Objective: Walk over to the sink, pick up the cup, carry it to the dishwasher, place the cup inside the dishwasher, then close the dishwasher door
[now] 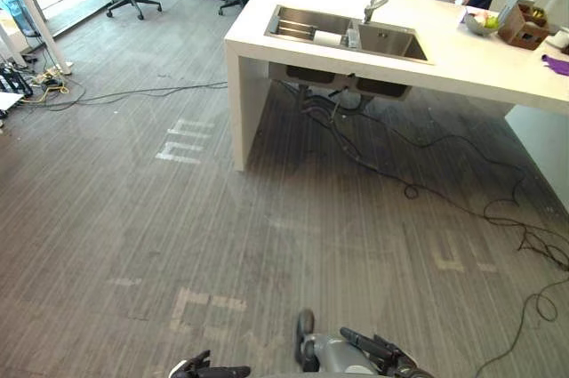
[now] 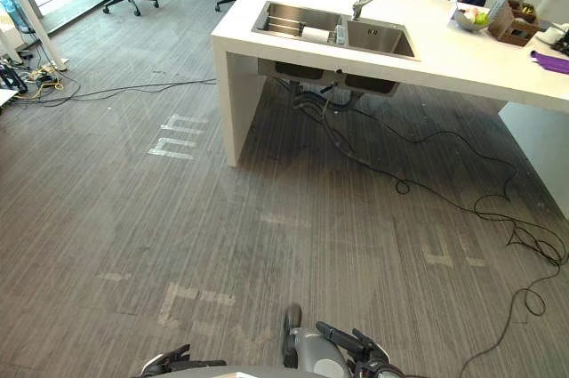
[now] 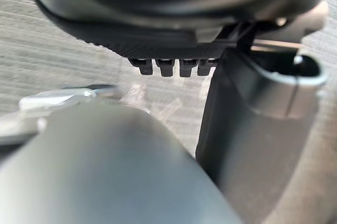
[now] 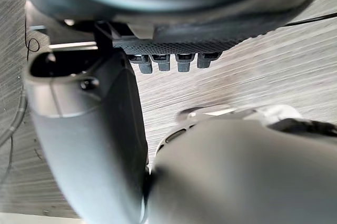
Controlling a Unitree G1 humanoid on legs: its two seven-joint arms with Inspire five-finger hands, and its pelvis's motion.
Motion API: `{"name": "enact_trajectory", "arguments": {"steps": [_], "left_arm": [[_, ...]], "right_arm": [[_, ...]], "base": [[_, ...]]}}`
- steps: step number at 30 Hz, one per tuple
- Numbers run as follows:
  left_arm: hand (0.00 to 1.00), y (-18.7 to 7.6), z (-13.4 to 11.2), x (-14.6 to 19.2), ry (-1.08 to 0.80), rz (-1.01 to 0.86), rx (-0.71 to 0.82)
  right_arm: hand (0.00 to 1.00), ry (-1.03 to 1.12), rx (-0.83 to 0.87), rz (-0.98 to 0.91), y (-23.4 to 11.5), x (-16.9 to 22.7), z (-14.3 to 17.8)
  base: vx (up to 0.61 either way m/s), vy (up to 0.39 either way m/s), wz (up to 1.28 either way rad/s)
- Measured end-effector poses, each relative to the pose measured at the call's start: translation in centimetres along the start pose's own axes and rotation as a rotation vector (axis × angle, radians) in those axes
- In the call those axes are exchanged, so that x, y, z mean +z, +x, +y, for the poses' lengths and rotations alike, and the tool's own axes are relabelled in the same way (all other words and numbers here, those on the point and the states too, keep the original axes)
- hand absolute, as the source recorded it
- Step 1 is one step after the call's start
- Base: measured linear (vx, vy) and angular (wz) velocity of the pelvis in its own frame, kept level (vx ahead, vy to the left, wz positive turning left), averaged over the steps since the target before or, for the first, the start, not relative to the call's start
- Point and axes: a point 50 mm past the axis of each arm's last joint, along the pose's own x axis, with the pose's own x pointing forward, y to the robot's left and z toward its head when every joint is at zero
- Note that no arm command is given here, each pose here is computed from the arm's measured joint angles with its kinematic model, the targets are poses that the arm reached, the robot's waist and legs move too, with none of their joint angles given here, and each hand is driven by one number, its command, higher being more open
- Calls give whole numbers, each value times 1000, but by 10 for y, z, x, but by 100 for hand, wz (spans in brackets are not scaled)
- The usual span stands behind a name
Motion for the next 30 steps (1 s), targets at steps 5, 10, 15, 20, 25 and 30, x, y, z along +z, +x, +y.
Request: {"name": "enact_trajectory", "arguments": {"steps": [5, 10, 15, 20, 25, 30], "left_arm": [[100, 2, -10, -3, -59, 22, -12], [100, 1, -14, -7, -150, 2, -1], [100, 0, -15, 10, -242, -133, -5], [100, -3, -14, 24, -218, -266, 7], [100, -22, -32, 98, -52, -639, 78], [100, -109, -74, 217, 26, -1265, 28]], "right_arm": [[100, -11, -9, 20, -1, 2, -7], [100, -74, -44, 48, -4, -2, -20], [100, -98, -72, 69, -3, -1, -19], [100, -128, -21, 31, 3, 10, 0], [100, -195, 8, 60, 5, 3, 12], [100, -185, -23, 4, 0, 4, 5]], "base": [[486, -301, 1], [449, -129, 9], [456, -34, -19], [393, 116, -19], [418, 287, -25], [462, 325, 15]]}}
